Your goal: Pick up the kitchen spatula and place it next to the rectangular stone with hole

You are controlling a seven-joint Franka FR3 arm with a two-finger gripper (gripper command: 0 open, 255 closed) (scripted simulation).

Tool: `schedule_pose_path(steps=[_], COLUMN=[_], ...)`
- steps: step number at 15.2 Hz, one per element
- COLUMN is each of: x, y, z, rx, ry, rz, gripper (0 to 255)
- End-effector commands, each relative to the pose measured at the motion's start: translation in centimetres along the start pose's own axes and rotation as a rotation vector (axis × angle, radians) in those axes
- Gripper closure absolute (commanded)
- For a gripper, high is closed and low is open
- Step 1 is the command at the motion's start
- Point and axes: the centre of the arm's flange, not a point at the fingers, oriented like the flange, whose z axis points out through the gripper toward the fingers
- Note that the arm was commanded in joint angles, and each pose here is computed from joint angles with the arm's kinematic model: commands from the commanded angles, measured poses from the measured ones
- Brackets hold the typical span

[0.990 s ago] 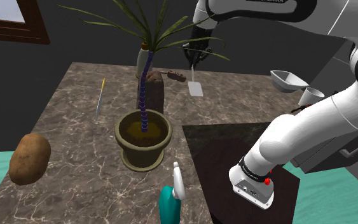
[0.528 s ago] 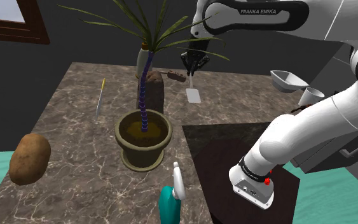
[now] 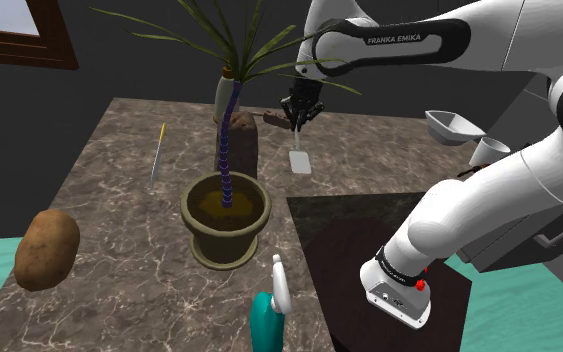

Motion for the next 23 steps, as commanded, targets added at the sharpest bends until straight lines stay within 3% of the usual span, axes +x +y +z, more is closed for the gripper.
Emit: schedule_pose_path(steps=[1,23], x=[-0.1,-0.9], y=[0.1,0.1], z=[1.1,12.7], rx=[0.0,0.0], ry=[0.0,0.0], rz=[0.0,0.0], gripper=[255,255])
